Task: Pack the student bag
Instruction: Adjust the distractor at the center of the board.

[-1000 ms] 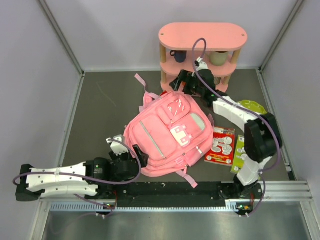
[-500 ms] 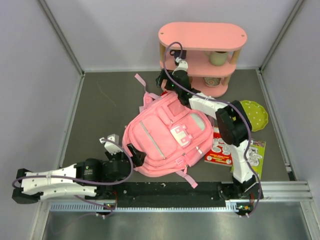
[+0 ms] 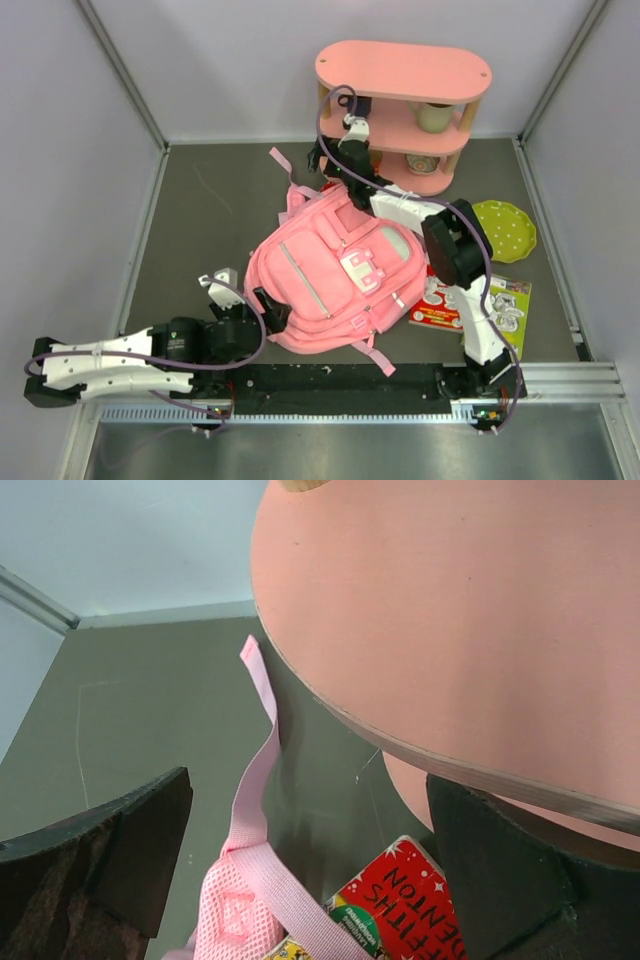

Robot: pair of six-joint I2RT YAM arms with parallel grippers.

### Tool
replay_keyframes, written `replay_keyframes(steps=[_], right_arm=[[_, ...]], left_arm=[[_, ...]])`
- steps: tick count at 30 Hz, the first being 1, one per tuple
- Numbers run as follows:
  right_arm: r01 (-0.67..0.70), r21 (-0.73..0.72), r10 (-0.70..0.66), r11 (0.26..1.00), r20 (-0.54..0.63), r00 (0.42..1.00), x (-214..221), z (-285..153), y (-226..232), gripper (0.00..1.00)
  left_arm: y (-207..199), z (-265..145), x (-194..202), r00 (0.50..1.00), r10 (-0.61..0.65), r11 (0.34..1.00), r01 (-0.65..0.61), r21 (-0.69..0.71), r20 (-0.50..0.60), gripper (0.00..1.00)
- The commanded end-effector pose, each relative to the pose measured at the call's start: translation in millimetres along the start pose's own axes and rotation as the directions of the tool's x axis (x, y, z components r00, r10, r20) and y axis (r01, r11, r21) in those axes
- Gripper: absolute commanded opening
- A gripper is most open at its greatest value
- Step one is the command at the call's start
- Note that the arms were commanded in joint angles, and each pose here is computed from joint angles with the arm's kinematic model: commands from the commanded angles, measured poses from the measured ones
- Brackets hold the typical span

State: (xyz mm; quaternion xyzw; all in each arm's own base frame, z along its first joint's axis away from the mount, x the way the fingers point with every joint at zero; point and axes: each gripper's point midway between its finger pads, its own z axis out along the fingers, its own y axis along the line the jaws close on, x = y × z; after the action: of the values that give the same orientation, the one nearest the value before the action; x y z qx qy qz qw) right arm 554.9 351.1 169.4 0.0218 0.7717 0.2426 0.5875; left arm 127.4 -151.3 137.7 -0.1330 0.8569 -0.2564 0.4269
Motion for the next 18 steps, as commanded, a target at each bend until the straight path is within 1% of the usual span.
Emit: replay_keyframes(steps=[1,2,4,5,6,8,9,12,13,15,16,18], right_arm=[[0.01,-0.028,-0.007,1.0,0.087,0.996,-23.1,4.2,-5.1,0.99],[0.006,-0.054,0.0,0.999,0.101,0.995,-31.5,-1.4,1.2,0.99],[0.013,-0.112,-0.002,0.994,0.096,0.995,-28.9,-10.8,9.5,0.99],[0.023,-0.134,-0.008,0.991,0.115,0.993,-41.2,-19.2,15.9,0.99],[0.035,-0.172,-0.017,0.984,0.104,0.994,-36.0,-25.8,20.5,0.99],[0.05,-0.213,-0.027,0.976,0.109,0.994,-43.1,-38.0,27.5,0.99],[0.051,-0.26,-0.027,0.964,0.097,0.995,-44.4,-51.5,35.0,0.99],[0.08,-0.349,-0.035,0.934,0.132,0.991,-65.1,-82.3,52.7,0.99],[0.095,-0.367,-0.032,0.925,0.172,0.984,-74.9,-90.2,57.3,0.99],[0.111,-0.353,-0.047,0.929,0.185,0.982,-76.1,-102.4,50.7,0.99],[0.139,-0.352,-0.065,0.925,0.214,0.975,-90.4,-113.7,53.7,0.99],[0.136,-0.31,-0.092,0.941,0.152,0.984,-81.3,-124.0,42.2,0.99]], left_arm=[[-1.3,-1.1,-8.6,1.0,-0.004,1.0,0.004,-0.014,0.031,0.98],[-0.9,-1.0,-8.4,1.0,-0.001,1.0,0.002,-0.016,0.03,0.98],[-1.1,-1.1,-8.6,1.0,0.002,1.0,-0.001,-0.016,0.03,0.98],[-2.4,-2.0,-9.8,1.0,0.001,1.0,-0.001,-0.013,0.031,0.98],[-2.6,-2.4,-9.9,1.0,0.004,1.0,-0.003,-0.012,0.03,0.98],[-3.1,-2.5,-10.3,1.0,0.005,1.0,-0.005,-0.011,0.029,0.98],[-2.7,-2.0,-9.6,1.0,0.009,1.0,-0.009,-0.013,0.029,0.98],[-3.9,-1.4,-9.6,0.999,0.028,0.999,-0.028,-0.016,0.03,0.98],[-4.4,-1.4,-10.0,0.999,0.031,0.999,-0.03,-0.017,0.031,0.98],[-5.6,-1.1,-10.7,0.999,0.043,0.999,-0.042,-0.022,0.033,0.98],[-7.3,-1.5,-11.8,0.998,0.044,0.999,-0.043,-0.021,0.035,0.98],[-8.9,-1.1,-11.1,0.998,0.053,0.998,-0.052,-0.021,0.032,0.98]])
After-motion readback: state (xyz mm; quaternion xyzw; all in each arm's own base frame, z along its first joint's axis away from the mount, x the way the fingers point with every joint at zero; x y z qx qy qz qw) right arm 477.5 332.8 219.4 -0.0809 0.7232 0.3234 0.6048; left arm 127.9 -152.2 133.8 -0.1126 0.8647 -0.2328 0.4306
